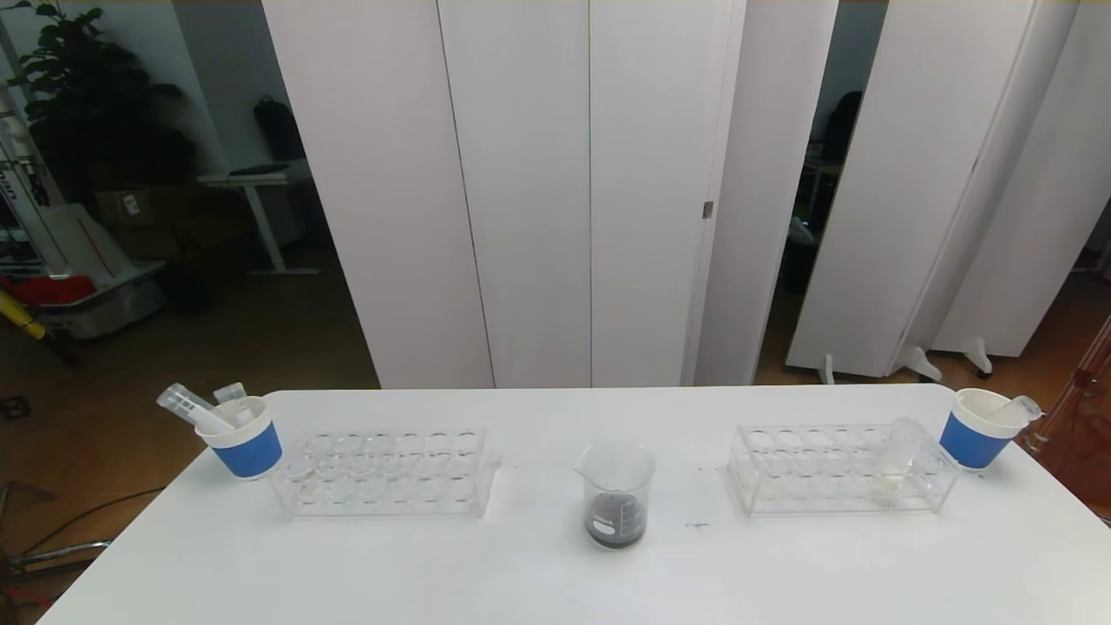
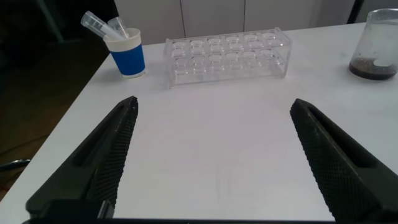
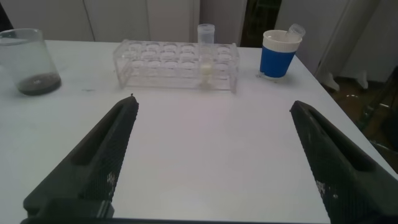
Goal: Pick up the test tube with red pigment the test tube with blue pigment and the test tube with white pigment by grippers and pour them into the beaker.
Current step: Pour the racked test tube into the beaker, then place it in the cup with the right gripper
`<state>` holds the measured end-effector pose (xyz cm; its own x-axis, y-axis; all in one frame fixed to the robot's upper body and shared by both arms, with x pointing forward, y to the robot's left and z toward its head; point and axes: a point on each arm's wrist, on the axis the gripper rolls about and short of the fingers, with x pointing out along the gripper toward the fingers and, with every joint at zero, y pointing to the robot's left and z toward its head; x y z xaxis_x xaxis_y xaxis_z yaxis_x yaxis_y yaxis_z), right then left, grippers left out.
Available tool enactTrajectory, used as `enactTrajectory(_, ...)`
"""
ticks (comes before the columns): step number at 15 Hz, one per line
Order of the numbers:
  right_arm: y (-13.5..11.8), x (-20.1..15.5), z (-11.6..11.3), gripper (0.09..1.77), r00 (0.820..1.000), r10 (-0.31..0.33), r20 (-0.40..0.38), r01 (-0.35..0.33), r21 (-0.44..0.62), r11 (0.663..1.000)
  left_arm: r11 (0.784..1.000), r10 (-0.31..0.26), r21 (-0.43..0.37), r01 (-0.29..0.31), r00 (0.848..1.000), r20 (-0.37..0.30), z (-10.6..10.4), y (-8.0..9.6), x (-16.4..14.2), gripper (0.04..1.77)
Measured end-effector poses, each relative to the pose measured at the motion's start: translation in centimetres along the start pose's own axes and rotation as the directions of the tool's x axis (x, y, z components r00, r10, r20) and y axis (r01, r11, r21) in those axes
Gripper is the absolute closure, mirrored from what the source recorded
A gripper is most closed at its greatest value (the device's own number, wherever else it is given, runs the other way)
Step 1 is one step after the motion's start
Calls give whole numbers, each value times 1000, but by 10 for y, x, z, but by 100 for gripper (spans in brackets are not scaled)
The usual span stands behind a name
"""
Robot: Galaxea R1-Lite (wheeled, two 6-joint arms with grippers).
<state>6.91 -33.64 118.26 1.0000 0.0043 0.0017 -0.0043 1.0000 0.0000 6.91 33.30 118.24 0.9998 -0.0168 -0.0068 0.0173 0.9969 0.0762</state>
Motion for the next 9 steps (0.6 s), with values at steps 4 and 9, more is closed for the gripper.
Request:
enactTrajectory(4, 0, 0, 0, 11, 1000, 0, 0, 0, 0, 1000, 1000, 1, 1, -1, 1000, -2, 0, 0, 0, 6)
enactTrajectory(9, 0, 0, 0, 11, 1000, 0, 0, 0, 0, 1000, 1000, 1, 1, -1, 1000, -2, 0, 0, 0, 6)
